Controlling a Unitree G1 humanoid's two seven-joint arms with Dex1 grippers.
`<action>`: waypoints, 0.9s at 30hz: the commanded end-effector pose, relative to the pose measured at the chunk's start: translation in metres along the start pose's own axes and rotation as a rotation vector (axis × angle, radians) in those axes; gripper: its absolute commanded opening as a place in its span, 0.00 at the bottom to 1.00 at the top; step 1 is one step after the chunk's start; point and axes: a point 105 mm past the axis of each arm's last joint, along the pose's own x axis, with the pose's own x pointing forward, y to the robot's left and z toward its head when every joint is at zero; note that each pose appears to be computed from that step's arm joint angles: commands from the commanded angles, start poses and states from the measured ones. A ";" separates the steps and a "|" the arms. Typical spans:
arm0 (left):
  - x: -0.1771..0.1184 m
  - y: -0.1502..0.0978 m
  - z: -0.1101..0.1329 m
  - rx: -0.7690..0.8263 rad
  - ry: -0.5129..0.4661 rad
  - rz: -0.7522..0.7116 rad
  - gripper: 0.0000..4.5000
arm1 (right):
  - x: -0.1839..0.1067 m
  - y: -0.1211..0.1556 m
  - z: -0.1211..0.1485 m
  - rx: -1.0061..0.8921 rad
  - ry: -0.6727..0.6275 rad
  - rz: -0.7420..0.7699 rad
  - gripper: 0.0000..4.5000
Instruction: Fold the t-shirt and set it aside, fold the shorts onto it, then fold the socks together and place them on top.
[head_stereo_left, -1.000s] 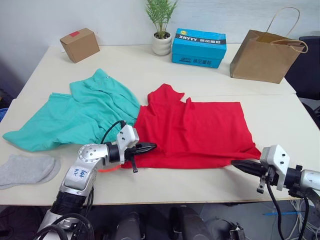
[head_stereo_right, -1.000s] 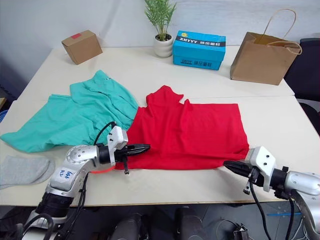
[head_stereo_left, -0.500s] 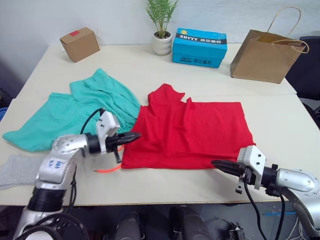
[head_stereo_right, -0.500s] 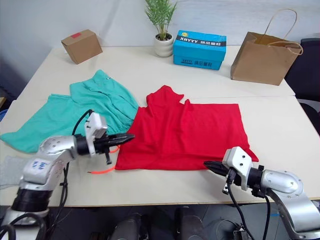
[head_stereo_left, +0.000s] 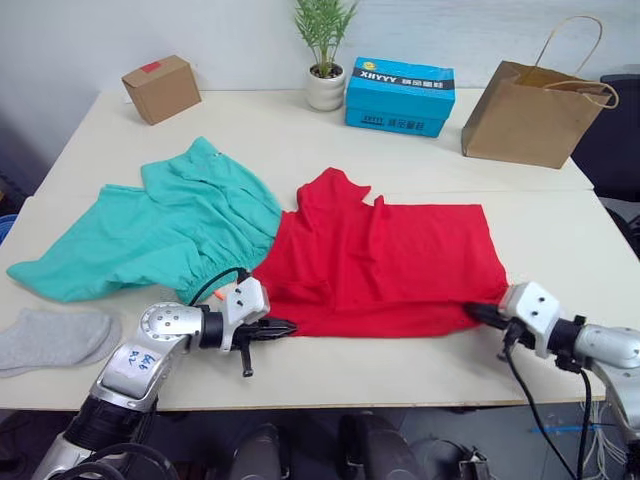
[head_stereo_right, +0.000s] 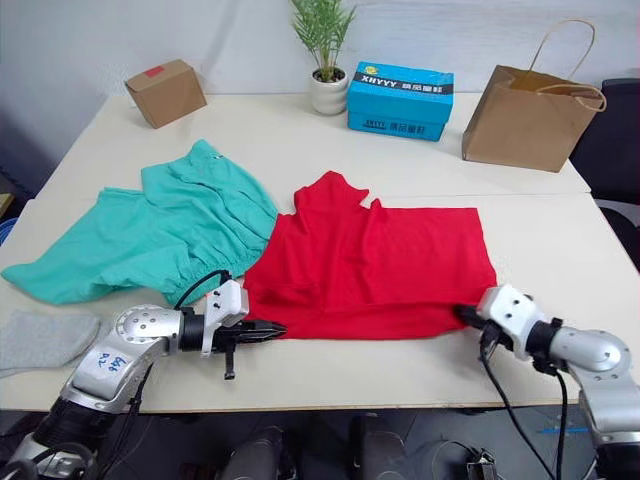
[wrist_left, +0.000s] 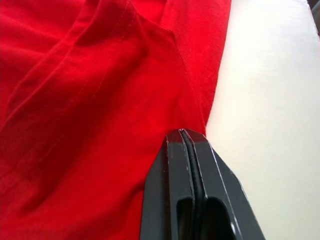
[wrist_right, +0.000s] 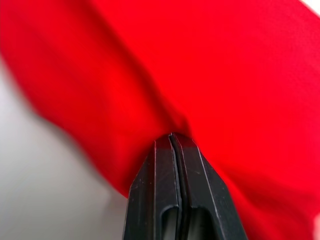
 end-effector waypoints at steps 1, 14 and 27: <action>-0.004 -0.008 -0.007 0.004 -0.009 -0.018 0.00 | -0.035 -0.047 -0.015 -0.066 0.073 -0.141 0.00; -0.013 -0.003 0.024 0.059 -0.121 0.010 0.00 | -0.048 -0.054 0.046 -0.007 -0.173 -0.027 0.00; -0.041 -0.014 0.017 0.349 0.039 0.041 0.27 | -0.044 0.027 0.020 -0.073 -0.028 0.231 0.34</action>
